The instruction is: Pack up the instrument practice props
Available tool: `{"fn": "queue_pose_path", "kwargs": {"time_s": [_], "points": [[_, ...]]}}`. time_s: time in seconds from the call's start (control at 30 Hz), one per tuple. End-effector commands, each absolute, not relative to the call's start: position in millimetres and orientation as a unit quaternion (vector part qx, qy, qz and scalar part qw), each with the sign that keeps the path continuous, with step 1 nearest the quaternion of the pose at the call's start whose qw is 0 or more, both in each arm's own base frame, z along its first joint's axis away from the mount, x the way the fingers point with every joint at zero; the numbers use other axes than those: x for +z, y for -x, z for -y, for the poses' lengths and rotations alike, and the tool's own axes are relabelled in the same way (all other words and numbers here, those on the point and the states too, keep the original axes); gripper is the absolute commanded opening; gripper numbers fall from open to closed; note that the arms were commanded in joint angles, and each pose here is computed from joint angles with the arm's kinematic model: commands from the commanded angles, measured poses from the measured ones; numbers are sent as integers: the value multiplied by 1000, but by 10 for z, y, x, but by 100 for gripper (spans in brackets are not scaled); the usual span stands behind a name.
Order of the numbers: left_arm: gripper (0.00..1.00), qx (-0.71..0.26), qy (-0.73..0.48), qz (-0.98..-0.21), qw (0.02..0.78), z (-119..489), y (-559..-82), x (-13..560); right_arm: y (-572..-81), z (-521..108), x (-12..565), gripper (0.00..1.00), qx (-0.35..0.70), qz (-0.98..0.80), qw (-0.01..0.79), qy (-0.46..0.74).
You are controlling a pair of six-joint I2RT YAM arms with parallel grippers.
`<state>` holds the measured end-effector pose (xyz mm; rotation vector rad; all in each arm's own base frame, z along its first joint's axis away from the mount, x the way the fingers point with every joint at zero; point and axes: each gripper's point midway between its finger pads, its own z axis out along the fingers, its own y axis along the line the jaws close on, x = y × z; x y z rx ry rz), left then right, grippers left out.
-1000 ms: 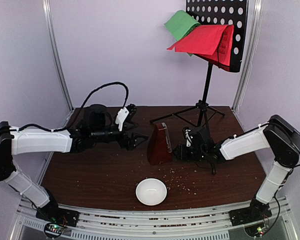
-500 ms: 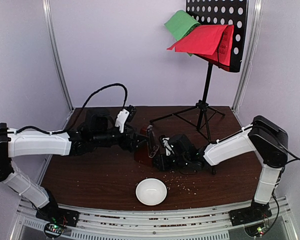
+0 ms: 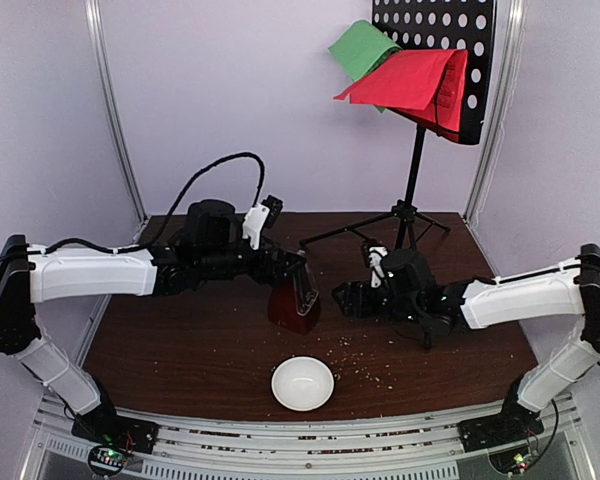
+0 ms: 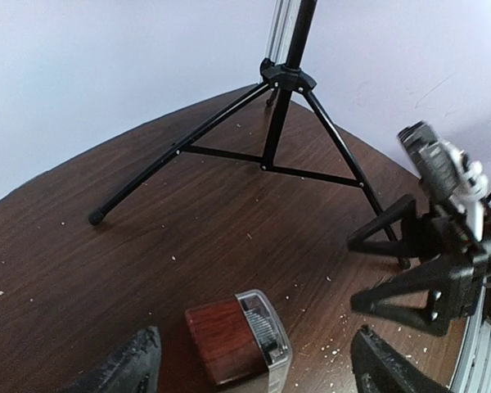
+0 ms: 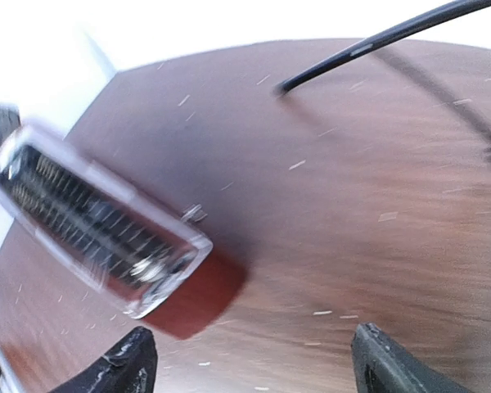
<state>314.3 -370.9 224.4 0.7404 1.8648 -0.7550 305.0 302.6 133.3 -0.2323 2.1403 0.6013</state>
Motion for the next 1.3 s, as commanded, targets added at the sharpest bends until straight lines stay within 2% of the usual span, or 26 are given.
{"fn": "queue_pose_path", "kwargs": {"time_s": [0.0, 0.3, 0.67, 0.9, 1.07, 1.27], "points": [[77, -306, -303, -769, 472, 3803, -3213, 2218, -3133, -2329, 1463, 86, 178, -858, 482, 22], [68, -285, -300, -790, 451, 3914, -3282, 2009, -3132, -1449, 1568, 90, 85, -855, 510, -43], [41, -246, -291, -803, 459, 3830, -3354, 1998, -3049, -949, 1663, 94, 56, -840, 532, -91], [19, -174, -303, -804, 480, 3370, -3540, 2078, -3045, -891, 1669, 95, 49, -839, 533, -93], [18, -204, -311, -771, 518, 2937, -3705, 2306, -3034, -857, 1678, 96, 49, -836, 537, -98], [18, -190, -337, -733, 560, 2408, -3906, 2392, -2999, -813, 1668, 96, 46, -835, 539, -101]]}}
